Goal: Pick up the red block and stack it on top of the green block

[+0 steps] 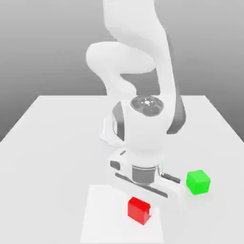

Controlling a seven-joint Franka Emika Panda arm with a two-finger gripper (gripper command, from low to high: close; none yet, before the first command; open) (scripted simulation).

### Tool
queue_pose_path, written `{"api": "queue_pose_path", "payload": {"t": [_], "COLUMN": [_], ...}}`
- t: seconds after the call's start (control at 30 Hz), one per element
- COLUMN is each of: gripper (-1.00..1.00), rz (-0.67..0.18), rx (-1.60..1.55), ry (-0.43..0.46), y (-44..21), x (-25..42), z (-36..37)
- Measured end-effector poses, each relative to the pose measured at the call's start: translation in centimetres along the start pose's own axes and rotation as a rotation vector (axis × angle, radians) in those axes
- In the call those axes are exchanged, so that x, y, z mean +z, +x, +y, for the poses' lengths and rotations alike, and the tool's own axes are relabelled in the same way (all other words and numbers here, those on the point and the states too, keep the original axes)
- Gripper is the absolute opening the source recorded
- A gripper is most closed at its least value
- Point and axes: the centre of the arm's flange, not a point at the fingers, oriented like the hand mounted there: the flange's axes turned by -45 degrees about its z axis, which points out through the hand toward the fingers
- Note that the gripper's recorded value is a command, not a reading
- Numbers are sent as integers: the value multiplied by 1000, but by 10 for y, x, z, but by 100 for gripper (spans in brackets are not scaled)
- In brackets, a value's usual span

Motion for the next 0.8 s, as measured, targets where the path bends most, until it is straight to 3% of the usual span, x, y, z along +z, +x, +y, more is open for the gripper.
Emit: {"api": "queue_pose_path", "payload": {"t": [0.1, 0.23, 0.4, 0.73, 0.77, 0.8], "gripper": [-100, -100, -100, -100, 100, 100], "rz": [-3, -9, -4, 2, 1, 1], "rx": [-27, -152, -205, -212, -214, -214], "ry": [5, 15, 3, -1, -1, -1], "y": [-22, -110, -193, -206, -207, -207], "x": [-27, -46, -59, -1, 4, 4], "z": [-16, -69, -84, -85, -85, -85]}}
